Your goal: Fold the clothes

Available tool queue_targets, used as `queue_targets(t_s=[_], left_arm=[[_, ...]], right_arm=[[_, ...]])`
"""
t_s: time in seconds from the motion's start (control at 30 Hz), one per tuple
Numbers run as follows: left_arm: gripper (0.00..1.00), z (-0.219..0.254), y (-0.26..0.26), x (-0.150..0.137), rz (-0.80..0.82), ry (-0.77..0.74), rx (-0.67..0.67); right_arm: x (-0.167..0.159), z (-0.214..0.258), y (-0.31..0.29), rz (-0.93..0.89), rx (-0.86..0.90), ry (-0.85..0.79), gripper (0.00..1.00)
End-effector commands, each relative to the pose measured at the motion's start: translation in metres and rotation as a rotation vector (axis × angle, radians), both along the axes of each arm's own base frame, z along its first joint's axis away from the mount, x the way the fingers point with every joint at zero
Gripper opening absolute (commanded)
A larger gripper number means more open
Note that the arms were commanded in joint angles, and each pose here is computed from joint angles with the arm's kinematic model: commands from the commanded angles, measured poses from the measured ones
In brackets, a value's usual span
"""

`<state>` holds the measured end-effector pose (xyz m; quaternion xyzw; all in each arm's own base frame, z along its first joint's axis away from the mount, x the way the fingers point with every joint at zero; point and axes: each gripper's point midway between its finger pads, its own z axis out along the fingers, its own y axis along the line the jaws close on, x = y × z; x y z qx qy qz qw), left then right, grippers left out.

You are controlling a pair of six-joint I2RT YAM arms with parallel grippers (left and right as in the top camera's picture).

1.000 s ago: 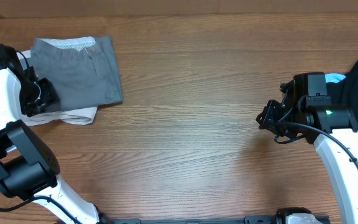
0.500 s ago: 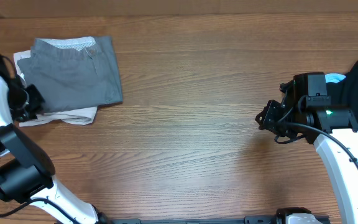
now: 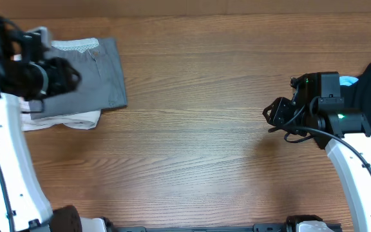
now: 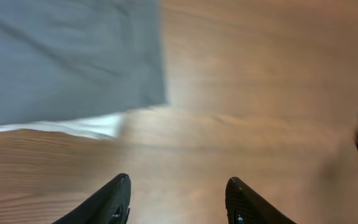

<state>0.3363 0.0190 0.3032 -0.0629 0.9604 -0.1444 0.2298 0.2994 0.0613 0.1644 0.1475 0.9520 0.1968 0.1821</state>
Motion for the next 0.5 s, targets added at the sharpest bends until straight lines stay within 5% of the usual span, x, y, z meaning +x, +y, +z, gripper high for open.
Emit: queue_targets(t_s=[0.0, 0.27, 0.3, 0.33, 0.4, 0.47], left_arm=[[0.53, 0.002, -0.048, -0.009, -0.192, -0.004, 0.001], [0.68, 0.041, -0.083, -0.047, -0.283, -0.156, 0.257], [0.78, 0.049, -0.085, -0.054, -0.275, -0.184, 0.28], [1.0, 0.054, -0.086, -0.059, -0.266, -0.205, 0.291], [1.0, 0.063, -0.089, -0.071, -0.259, -0.239, 0.296], [1.0, 0.07, -0.089, -0.082, -0.247, -0.262, 0.286]], right_arm=[[0.008, 0.03, -0.01, 0.019, -0.036, -0.09, 0.36], [-0.01, 0.145, -0.018, 0.087, -0.114, -0.387, 0.44], [-0.014, 0.162, -0.018, 0.084, -0.118, -0.443, 0.49], [-0.017, 0.174, -0.018, 0.082, -0.121, -0.483, 0.56], [-0.024, 0.197, -0.018, 0.078, -0.127, -0.569, 0.7], [-0.032, 0.213, -0.017, 0.074, -0.132, -0.633, 0.98]])
